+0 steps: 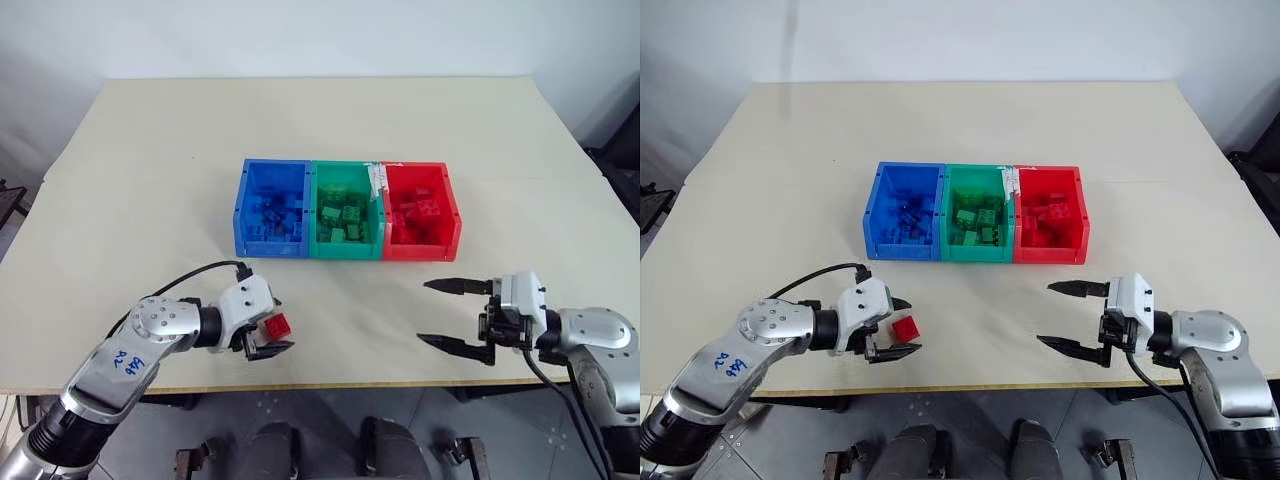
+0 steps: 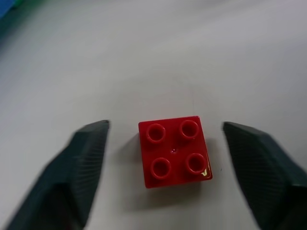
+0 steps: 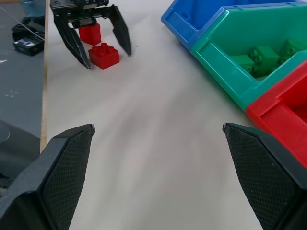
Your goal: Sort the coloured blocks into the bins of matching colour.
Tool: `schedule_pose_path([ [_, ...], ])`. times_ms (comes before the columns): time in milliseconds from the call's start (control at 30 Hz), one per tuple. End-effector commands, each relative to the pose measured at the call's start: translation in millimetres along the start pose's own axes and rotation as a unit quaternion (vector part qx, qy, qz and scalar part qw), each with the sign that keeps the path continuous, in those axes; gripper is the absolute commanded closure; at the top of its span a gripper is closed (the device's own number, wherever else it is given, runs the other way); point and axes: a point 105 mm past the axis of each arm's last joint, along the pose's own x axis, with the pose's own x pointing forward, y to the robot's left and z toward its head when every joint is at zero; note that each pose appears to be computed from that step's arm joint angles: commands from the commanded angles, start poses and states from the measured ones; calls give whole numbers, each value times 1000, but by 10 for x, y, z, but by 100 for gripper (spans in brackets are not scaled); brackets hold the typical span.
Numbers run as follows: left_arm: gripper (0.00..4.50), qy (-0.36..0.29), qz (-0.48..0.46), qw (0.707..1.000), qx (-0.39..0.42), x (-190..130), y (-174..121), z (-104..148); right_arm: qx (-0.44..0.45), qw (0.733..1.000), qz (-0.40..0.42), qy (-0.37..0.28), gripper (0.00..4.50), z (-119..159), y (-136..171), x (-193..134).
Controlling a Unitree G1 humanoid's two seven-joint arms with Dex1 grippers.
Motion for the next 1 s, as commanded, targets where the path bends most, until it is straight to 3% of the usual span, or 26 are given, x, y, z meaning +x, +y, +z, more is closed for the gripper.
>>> schedule_pose_path([
  [33,186,2,-20,1000,-5,7,-4,-12,-19,1000,-14,-5,0,112,-4,-53],
  [167,303,-10,-12,1000,13,-12,104,47,-17,999,-28,-4,0,109,3,-76],
  [267,302,-72,1,996,45,-23,243,315,-13,998,-58,-10,0,120,-21,-122],
  [367,302,-181,20,982,58,-19,429,785,-11,990,-133,-43,0,203,-137,-209],
  [567,302,-311,48,946,81,314,716,1540,-35,948,-304,-88,0,295,-339,-482],
  [733,302,-341,34,932,117,739,749,1951,-30,936,-341,-87,0,290,-212,-480],
  [1000,302,-343,-10,931,125,1171,657,2171,-25,918,-386,-86,0,308,28,-480],
])
